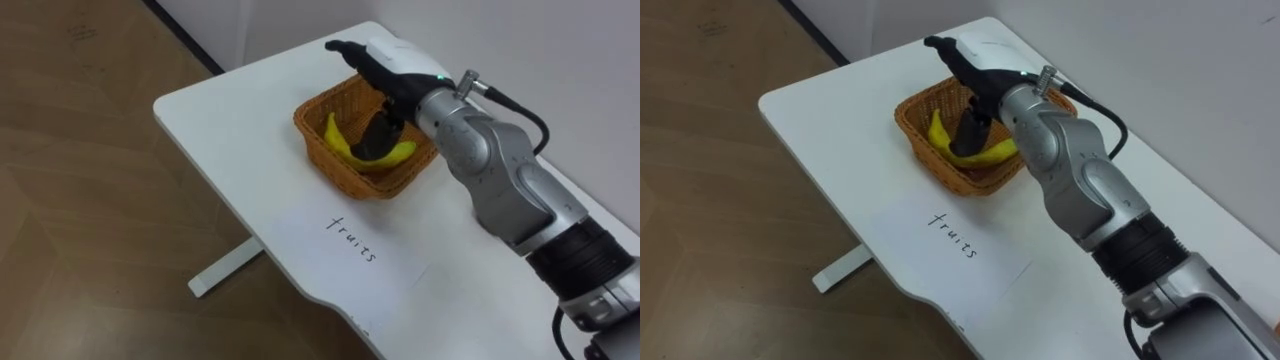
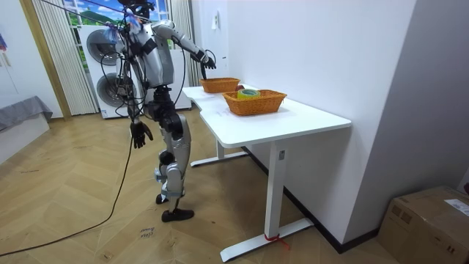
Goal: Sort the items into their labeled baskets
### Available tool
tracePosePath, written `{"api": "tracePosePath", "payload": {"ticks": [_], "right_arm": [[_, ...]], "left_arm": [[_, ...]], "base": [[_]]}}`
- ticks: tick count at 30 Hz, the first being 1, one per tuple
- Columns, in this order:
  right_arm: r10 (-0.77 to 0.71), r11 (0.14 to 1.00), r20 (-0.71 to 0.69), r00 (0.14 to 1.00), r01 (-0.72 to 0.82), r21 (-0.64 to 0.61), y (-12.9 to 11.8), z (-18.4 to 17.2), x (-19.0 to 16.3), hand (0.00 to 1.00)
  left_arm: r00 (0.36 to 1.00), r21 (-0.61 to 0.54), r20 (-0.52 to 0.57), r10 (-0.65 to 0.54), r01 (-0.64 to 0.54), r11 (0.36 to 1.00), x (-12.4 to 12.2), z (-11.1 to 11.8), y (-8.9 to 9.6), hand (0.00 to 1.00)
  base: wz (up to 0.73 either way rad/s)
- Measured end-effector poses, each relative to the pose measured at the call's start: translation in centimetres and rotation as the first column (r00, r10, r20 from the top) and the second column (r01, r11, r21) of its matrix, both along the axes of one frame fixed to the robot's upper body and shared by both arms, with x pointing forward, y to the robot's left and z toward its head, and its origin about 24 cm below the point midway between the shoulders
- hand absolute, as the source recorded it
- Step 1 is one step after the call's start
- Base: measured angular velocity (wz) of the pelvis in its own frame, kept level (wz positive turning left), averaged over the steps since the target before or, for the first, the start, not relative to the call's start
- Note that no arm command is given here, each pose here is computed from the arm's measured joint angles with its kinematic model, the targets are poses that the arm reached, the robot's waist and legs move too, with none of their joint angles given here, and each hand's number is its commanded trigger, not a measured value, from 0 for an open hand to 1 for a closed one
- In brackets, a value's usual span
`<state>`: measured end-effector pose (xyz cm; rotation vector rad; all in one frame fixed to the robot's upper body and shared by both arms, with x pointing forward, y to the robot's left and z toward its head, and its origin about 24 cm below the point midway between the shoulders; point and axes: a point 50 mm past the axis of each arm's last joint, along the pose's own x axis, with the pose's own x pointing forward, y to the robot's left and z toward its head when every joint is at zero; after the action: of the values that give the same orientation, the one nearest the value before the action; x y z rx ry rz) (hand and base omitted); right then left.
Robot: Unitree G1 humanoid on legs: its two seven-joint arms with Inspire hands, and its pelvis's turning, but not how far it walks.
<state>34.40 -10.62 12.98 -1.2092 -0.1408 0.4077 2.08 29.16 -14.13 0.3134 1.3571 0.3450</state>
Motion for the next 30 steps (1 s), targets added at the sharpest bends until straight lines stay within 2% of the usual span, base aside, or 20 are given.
{"api": "tracePosePath", "payload": {"ticks": [13, 30], "right_arm": [[-0.01, 1.0, 0.03, 0.999, 0.01, 0.008, -0.6, 0.4, 0.2, 0.0], [-0.172, 0.959, 0.132, 0.976, 0.136, 0.25, -4.1, 2.9, 0.8, 0.0]], "left_arm": [[1.0, -0.001, 0.001, -0.004, 0.004, 1.0, 0.0, -0.1, -0.2, 0.0], [1.0, -0.015, -0.023, 0.009, -0.01, 1.0, -0.5, -0.6, -1.0, 0.0]], "base": [[-0.04], [-0.03]]}}
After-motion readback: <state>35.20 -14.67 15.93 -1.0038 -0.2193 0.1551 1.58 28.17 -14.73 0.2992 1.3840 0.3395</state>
